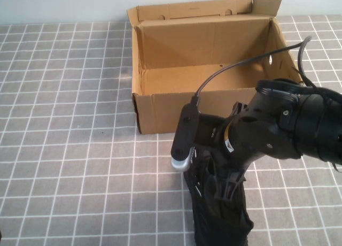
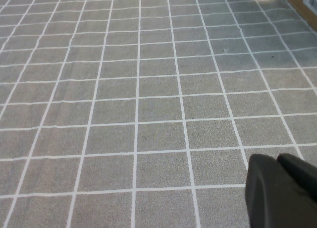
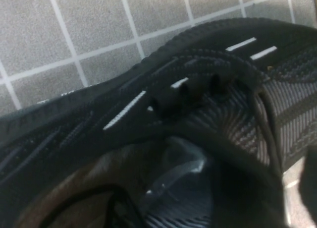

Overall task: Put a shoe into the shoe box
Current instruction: Pick up the shoe from the table

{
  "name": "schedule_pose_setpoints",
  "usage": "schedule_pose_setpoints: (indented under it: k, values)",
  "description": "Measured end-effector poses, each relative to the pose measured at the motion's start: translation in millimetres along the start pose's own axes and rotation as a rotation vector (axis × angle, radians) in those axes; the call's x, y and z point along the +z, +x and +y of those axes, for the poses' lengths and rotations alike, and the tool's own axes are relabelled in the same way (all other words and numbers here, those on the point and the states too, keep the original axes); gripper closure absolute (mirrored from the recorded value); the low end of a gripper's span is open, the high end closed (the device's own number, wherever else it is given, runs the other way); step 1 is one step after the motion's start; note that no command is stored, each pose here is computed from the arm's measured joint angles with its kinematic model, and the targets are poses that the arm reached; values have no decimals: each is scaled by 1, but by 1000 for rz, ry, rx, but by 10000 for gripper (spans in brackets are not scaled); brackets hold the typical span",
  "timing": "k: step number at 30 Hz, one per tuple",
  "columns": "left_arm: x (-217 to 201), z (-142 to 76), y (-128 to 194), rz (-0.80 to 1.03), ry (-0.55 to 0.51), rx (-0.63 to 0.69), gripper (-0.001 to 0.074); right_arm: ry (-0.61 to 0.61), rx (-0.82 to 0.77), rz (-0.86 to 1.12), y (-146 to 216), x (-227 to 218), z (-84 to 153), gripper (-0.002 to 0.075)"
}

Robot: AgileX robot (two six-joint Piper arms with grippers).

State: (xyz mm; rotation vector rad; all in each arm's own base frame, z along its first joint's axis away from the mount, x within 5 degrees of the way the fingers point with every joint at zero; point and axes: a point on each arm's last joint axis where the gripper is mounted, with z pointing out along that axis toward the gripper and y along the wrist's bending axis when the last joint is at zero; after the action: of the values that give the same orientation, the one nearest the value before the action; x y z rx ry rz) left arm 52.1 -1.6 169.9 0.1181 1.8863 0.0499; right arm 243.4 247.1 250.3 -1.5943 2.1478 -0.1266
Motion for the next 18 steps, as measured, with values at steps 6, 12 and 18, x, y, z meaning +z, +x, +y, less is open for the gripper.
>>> schedule_pose_setpoints:
  k: [6, 12, 18]
  values:
    - [0, 0, 0, 0, 0, 0, 736, -5, 9, 8, 1, 0, 0, 644]
    - [0, 0, 0, 0, 0, 0, 736, -14, 76, 16, 2, -4, 2, 729]
    - [0, 0, 0, 0, 0, 0, 736, -30, 136, -29, 8, -43, 1, 732]
